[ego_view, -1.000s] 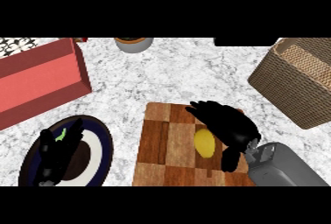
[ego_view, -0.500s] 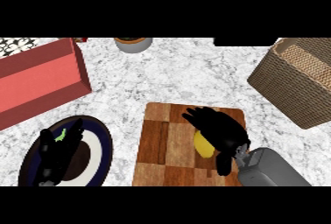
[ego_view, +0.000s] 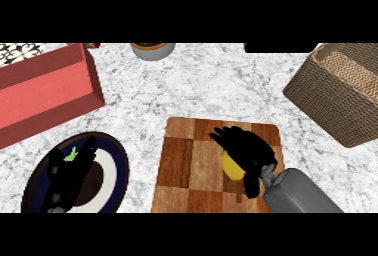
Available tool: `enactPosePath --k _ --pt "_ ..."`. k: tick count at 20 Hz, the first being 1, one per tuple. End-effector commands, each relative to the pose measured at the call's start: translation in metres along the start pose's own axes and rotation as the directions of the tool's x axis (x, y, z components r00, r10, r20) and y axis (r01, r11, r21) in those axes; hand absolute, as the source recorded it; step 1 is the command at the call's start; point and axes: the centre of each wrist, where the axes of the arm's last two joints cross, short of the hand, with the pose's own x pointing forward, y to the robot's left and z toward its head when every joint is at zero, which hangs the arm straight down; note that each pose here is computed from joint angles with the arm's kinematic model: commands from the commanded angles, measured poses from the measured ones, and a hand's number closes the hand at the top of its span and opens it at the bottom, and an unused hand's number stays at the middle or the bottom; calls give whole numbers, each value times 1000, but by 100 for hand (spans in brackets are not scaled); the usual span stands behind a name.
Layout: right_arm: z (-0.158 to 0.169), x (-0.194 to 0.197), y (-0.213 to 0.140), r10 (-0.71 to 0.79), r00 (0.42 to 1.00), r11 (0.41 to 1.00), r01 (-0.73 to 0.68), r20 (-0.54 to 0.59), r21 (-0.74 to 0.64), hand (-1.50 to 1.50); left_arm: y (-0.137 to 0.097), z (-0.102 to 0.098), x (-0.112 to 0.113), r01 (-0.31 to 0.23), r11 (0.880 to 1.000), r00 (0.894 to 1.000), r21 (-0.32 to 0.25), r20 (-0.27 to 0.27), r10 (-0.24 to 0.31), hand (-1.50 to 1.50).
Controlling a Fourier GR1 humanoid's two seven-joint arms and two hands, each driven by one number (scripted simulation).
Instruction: Pick the lemon from the cutting board and place it in the basket
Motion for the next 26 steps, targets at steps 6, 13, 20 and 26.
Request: enactPosePath --k 6,13,20,26 --pt "-9 -6 5 10 1000 1000 -10 18 -13 -150 -10 3 -21 -17 1000 998 -1 -68 17 0" --pt "-13 -6 20 94 994 995 -92 63 -42 150 10 1 -33 -10 1000 998 2 -57 10 0" --pt "-23 -18 0 176 982 982 -171 64 -82 150 12 -5 -8 -5 1000 997 -1 -82 5 0" --pt "57 -61 50 230 958 972 -215 172 -98 150 10 6 -24 -39 999 995 37 -90 42 0"
